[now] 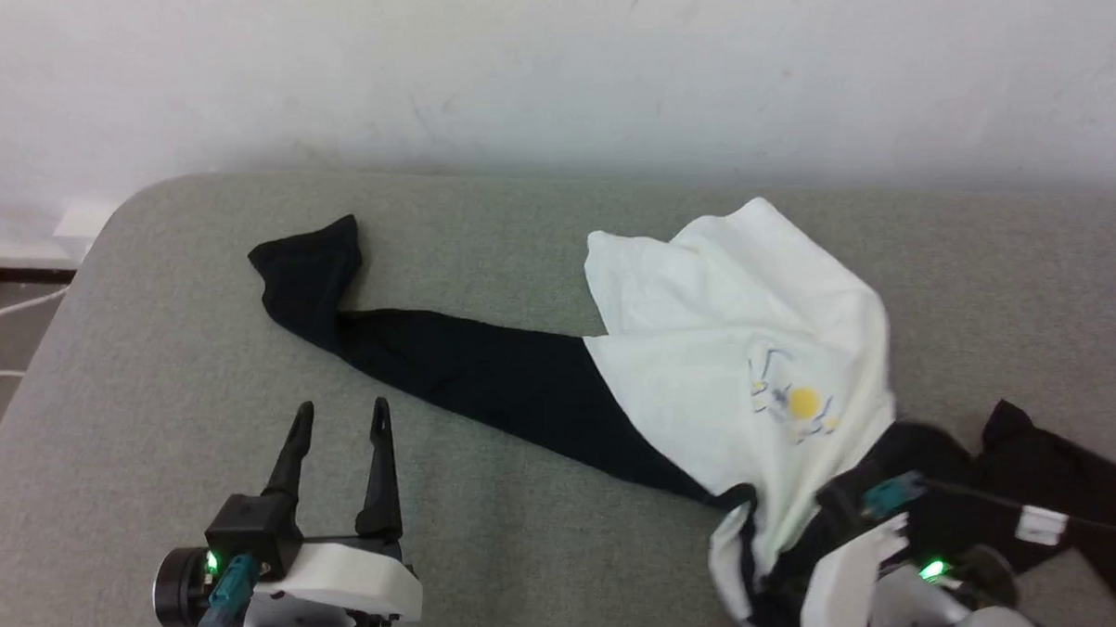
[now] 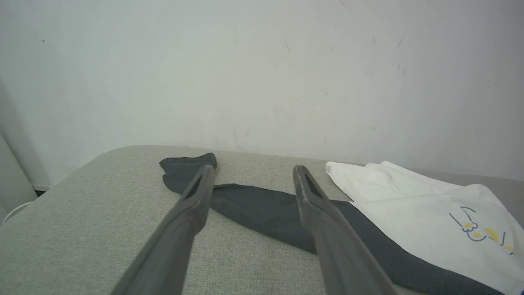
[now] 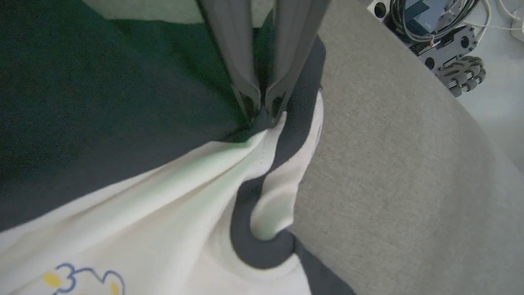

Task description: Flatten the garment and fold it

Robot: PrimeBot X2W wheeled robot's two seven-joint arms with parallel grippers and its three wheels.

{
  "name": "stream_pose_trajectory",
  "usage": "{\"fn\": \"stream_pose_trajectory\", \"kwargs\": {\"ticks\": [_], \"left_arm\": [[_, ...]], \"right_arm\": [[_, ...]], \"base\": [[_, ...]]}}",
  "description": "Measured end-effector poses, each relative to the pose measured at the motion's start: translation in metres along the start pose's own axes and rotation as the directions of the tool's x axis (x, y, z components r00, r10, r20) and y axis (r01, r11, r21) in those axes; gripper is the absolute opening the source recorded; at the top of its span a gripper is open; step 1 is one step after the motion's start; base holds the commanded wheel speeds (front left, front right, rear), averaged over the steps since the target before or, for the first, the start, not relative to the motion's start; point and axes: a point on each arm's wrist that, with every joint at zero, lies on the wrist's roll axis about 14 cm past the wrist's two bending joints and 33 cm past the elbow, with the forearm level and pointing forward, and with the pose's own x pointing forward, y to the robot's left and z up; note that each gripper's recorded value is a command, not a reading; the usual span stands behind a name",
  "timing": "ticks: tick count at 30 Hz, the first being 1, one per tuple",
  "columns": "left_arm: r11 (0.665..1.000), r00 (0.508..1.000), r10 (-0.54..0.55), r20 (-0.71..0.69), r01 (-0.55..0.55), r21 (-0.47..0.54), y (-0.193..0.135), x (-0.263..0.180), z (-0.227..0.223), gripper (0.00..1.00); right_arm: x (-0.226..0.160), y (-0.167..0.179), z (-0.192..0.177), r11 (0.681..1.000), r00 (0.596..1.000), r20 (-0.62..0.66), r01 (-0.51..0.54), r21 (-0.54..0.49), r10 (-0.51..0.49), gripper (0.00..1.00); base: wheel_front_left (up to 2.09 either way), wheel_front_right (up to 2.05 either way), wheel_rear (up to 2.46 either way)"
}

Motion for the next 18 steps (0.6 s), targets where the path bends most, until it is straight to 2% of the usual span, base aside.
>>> {"fn": "stream_pose_trajectory", "kwargs": {"ticks": [5, 9, 11, 12, 15, 18], "left_arm": [[1.0, 0.999, -0.03, 0.01, 0.03, -0.007, -0.01, 0.002, 0.003, 1.0], [0.999, 0.999, -0.05, 0.01, 0.05, -0.016, -0.018, 0.004, 0.002, 1.0], [0.998, 0.998, -0.058, 0.005, 0.058, -0.023, -0.022, 0.005, 0.001, 1.0], [0.998, 0.998, -0.062, 0.003, 0.062, -0.026, -0.023, 0.005, 0.0, 1.0], [0.997, 0.997, -0.074, -0.001, 0.074, -0.032, -0.029, 0.007, -0.002, 1.0], [0.996, 0.996, -0.085, -0.009, 0.085, -0.038, -0.032, 0.007, -0.005, 1.0]], "right_arm": [[-0.012, 0.042, -0.011, 0.994, 0.993, -0.034, -0.11, -0.022, 0.109, 0.0], [-0.02, 0.078, -0.027, 0.977, 0.975, -0.065, -0.209, 0.031, 0.211, 0.0], [-0.024, 0.084, -0.031, 0.974, 0.972, -0.067, -0.224, 0.043, 0.226, 0.0], [-0.026, 0.083, -0.029, 0.974, 0.974, -0.054, -0.219, 0.049, 0.222, 1.0], [-0.034, 0.061, -0.012, 0.984, 0.986, 0.015, -0.165, 0.069, 0.165, 1.0], [-0.052, 0.002, 0.023, 0.997, 0.993, 0.118, -0.015, 0.071, 0.007, 1.0]], "base": [[0.0, 0.0, 0.0], [0.0, 0.0, 0.0], [0.0, 0.0, 0.0], [0.0, 0.0, 0.0], [0.0, 0.0, 0.0], [0.0, 0.0, 0.0]]}}
